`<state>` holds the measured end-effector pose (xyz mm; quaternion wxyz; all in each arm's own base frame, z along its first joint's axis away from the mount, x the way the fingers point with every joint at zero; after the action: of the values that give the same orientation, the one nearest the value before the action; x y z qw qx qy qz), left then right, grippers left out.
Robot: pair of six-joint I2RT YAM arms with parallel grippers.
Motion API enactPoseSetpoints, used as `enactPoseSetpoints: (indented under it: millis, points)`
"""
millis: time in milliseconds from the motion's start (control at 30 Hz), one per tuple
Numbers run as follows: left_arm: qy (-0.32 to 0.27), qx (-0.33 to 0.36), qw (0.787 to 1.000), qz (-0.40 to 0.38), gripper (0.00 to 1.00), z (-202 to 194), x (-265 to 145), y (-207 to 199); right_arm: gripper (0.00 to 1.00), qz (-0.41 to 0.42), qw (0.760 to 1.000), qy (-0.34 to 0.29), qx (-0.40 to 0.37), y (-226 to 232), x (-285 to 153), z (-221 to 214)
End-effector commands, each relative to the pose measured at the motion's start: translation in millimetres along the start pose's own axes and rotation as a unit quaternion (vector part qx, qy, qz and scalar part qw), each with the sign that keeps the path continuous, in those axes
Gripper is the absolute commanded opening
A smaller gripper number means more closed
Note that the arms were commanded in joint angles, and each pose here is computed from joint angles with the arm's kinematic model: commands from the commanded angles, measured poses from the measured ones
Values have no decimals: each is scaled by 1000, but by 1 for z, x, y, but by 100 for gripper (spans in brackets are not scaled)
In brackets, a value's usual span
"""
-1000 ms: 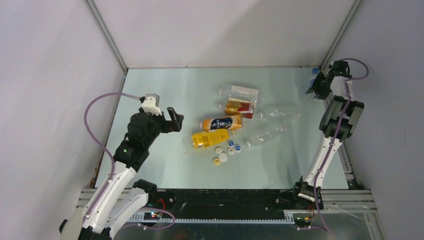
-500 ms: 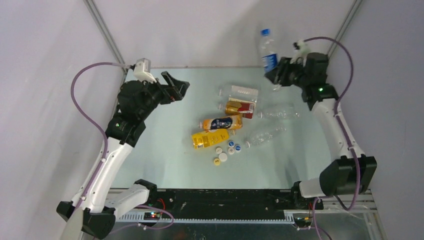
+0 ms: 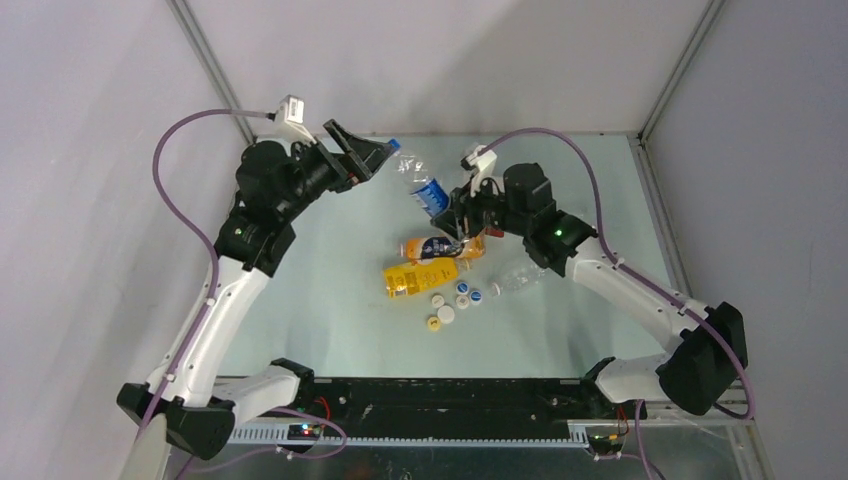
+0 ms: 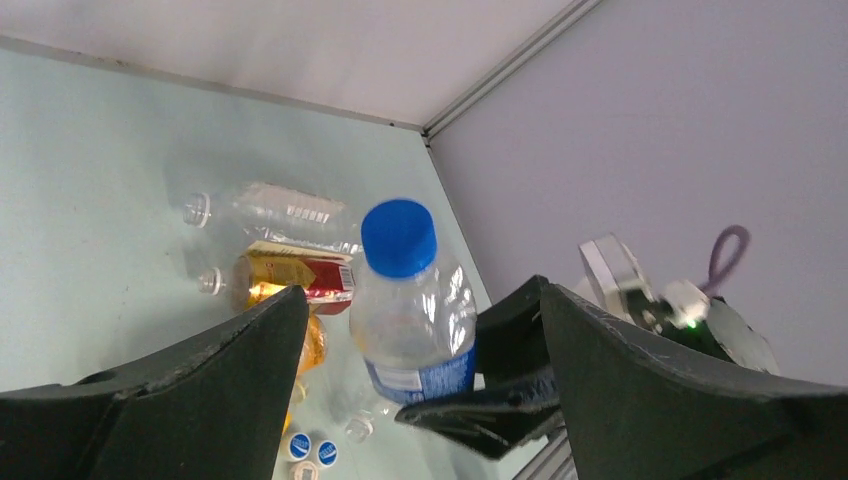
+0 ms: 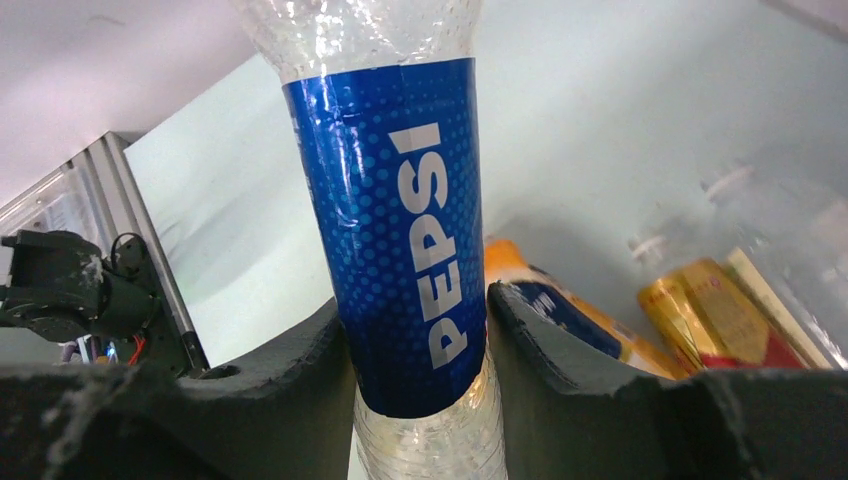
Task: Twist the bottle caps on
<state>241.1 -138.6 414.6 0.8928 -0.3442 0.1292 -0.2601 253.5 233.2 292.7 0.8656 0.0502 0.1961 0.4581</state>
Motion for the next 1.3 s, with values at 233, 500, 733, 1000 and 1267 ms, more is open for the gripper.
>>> enactPoseSetpoints:
  millis: [233,500,733,1000,1267]
  points:
    - [-22,-29,999,24,76,0,4,1,42,18,991,-83,-100,41,19,20]
    - [-15,-12,1000,25,1,-3,6,1,55,12,992,-67,-103,37,26,12]
    - [-118,163,967,156,0,31,-13,22,99,-13,999,-31,-37,11,-9,12]
    - [-189,270,914,236,0,45,0,64,99,-210,974,-56,60,-31,-98,12]
    - [-191,318,872,318,0,41,28,123,99,-284,948,-134,45,-34,-167,5]
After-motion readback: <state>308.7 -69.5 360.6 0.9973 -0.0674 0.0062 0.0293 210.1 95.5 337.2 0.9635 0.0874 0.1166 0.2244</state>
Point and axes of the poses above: each gripper's point midway between its finger pads, its own x axis out along the fingers, its own y axis along the line the jaws close on, z = x × y, the point moved 9 cm from there along -x, back along the fingers
